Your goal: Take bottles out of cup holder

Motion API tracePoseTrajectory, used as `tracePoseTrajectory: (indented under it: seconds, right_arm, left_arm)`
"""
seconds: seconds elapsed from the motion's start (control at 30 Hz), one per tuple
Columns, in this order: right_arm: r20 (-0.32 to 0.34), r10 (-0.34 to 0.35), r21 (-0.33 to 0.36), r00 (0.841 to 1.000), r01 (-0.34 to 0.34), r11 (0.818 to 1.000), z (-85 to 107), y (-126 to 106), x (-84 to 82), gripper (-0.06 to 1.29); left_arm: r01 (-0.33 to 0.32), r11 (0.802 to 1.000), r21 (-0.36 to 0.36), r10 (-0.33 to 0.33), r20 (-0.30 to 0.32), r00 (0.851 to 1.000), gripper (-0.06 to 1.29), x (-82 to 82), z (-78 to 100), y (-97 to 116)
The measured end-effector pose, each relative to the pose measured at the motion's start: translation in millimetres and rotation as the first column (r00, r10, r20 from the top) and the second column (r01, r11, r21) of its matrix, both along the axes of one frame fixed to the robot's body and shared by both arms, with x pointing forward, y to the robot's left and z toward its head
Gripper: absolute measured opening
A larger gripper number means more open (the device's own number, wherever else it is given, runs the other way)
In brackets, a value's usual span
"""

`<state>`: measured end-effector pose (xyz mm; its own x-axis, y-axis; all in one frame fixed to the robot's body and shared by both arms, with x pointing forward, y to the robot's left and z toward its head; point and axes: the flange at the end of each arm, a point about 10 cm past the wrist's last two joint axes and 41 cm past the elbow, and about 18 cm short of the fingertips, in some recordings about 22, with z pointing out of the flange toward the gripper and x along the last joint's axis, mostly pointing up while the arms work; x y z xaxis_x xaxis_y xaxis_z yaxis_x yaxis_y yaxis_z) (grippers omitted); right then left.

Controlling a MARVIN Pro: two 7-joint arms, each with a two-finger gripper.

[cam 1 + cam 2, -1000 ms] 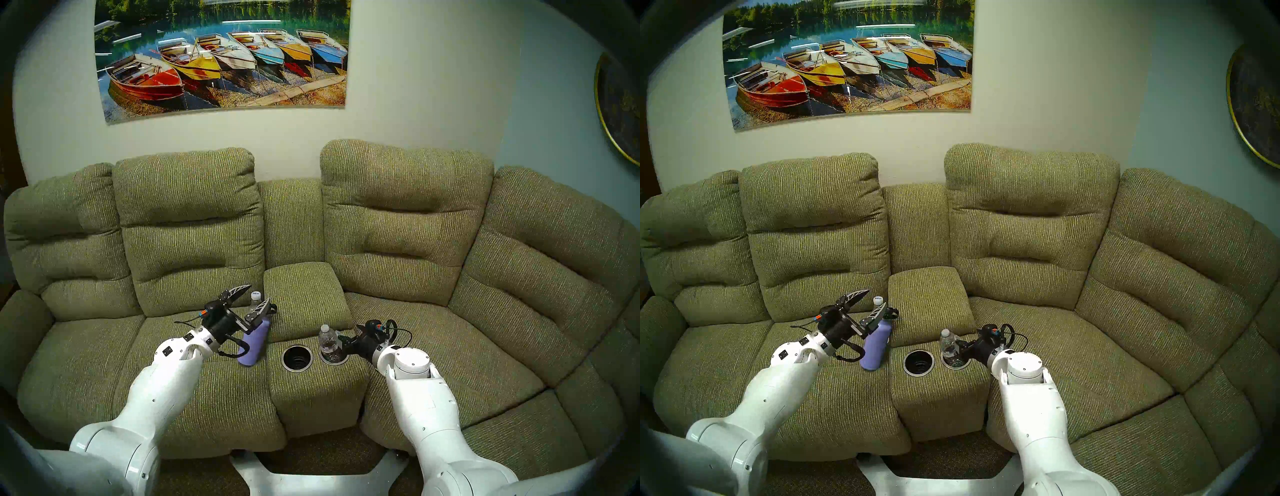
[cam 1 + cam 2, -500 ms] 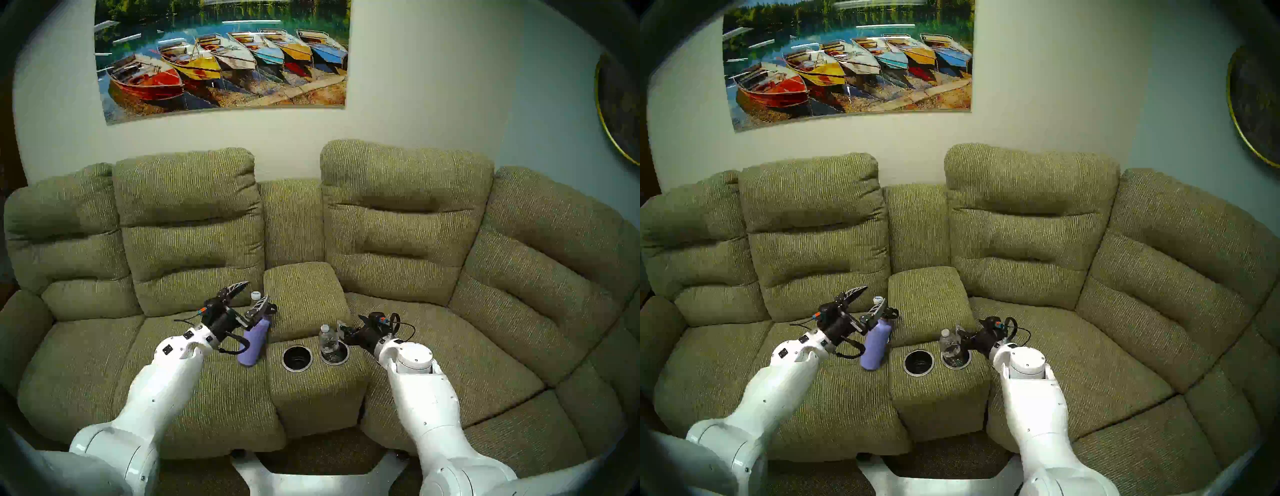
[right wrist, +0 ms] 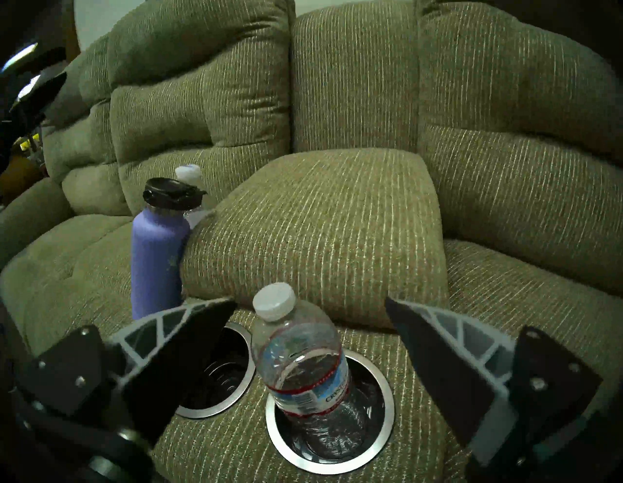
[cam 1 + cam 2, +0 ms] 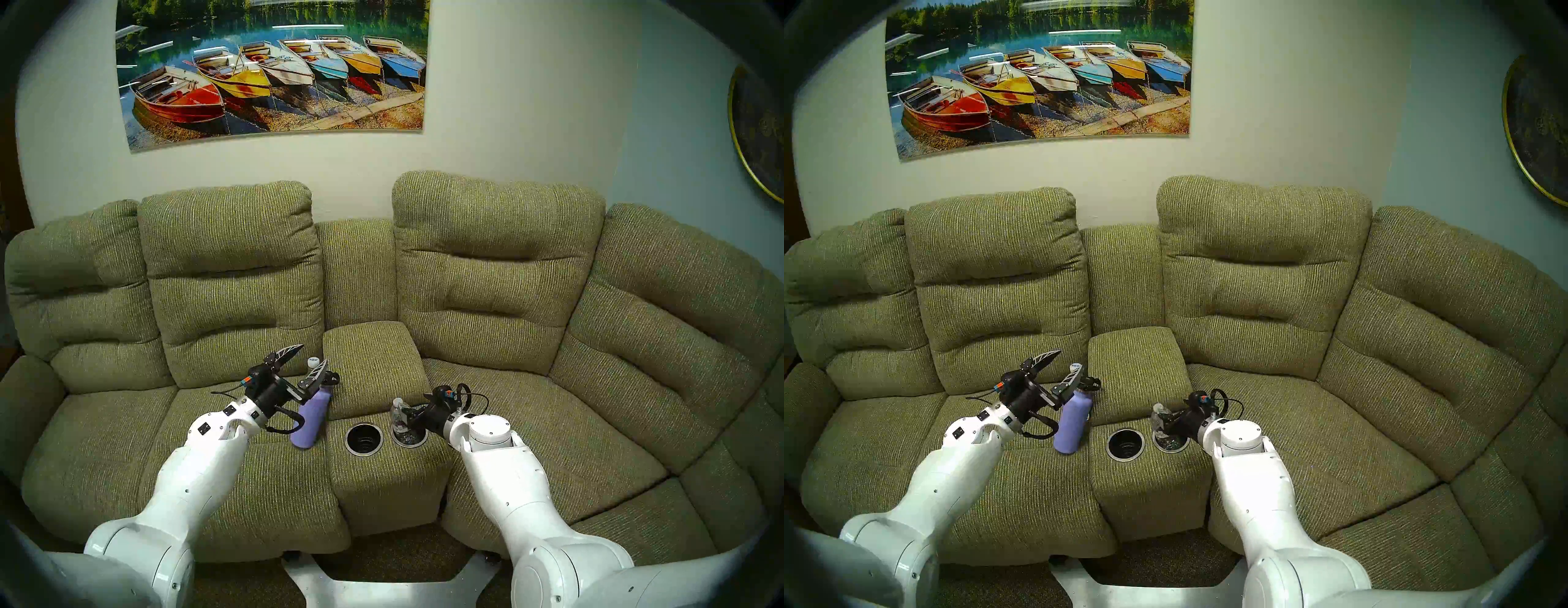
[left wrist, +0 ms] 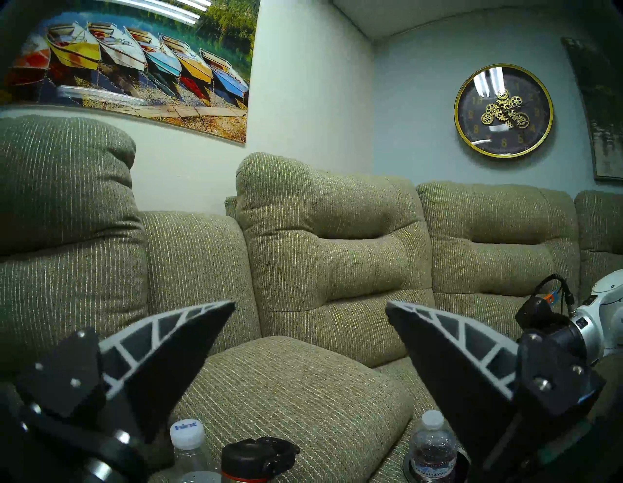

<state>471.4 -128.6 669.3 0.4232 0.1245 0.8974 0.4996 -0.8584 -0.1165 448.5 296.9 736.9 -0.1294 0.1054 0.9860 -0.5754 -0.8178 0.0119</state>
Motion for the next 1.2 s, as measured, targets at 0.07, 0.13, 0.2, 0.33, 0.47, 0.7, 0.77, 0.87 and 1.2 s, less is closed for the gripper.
tracePoseTrajectory:
  seconds: [0.07, 0.13, 0.2, 0.33, 0.47, 0.7, 0.77, 0.87, 1.2]
  right_arm:
    - [-0.006, 0.0, -0.008, 1.0, 0.0, 1.0, -1.0, 1.1, 2.9, 1.22]
    - [-0.011, -0.001, -0.015, 1.0, 0.0, 1.0, -1.6, 2.1, 5.9, 1.22]
    - [-0.014, 0.0, -0.024, 1.0, 0.0, 1.0, -1.7, 3.3, 9.3, 1.22]
    - [-0.017, 0.009, -0.04, 1.0, -0.009, 0.999, -0.7, 6.0, 14.5, 1.22]
    - [-0.027, 0.026, -0.059, 0.999, -0.027, 0.998, -0.9, 10.2, 19.3, 1.22]
    - [-0.046, 0.043, -0.086, 0.998, -0.046, 0.995, -1.4, 15.0, 25.5, 1.22]
    - [-0.055, 0.054, -0.095, 0.997, -0.059, 0.994, -0.7, 17.3, 28.3, 1.22]
    - [-0.061, 0.064, -0.102, 0.996, -0.07, 0.992, 0.4, 19.6, 30.8, 1.22]
    - [-0.085, 0.084, -0.132, 0.993, -0.095, 0.987, 2.9, 27.2, 38.4, 1.22]
  left_arm:
    - [-0.001, 1.0, 0.001, 0.001, -0.001, 1.0, 1.25, 0.0, -0.3, 0.7]
    - [0.0, 1.0, 0.002, 0.0, -0.002, 1.0, 1.25, -0.2, -0.6, 1.2]
    - [0.001, 1.0, 0.003, -0.001, -0.004, 1.0, 1.25, -0.3, -0.9, 1.8]
    - [0.003, 1.0, 0.004, -0.003, -0.005, 1.0, 1.25, -0.3, -1.4, 2.8]
    - [0.003, 1.0, 0.005, -0.003, -0.008, 1.0, 1.25, 0.4, -1.9, 4.3]
    - [0.0, 1.0, 0.004, 0.0, -0.009, 1.0, 1.25, 1.8, -1.9, 6.4]
    - [-0.002, 1.0, 0.004, 0.002, -0.01, 1.0, 1.25, 2.5, -1.8, 7.4]
    - [-0.004, 1.0, 0.004, 0.004, -0.011, 1.0, 1.25, 3.1, -1.8, 8.5]
    - [-0.011, 1.0, 0.002, 0.011, -0.012, 1.0, 1.25, 4.6, -2.1, 12.5]
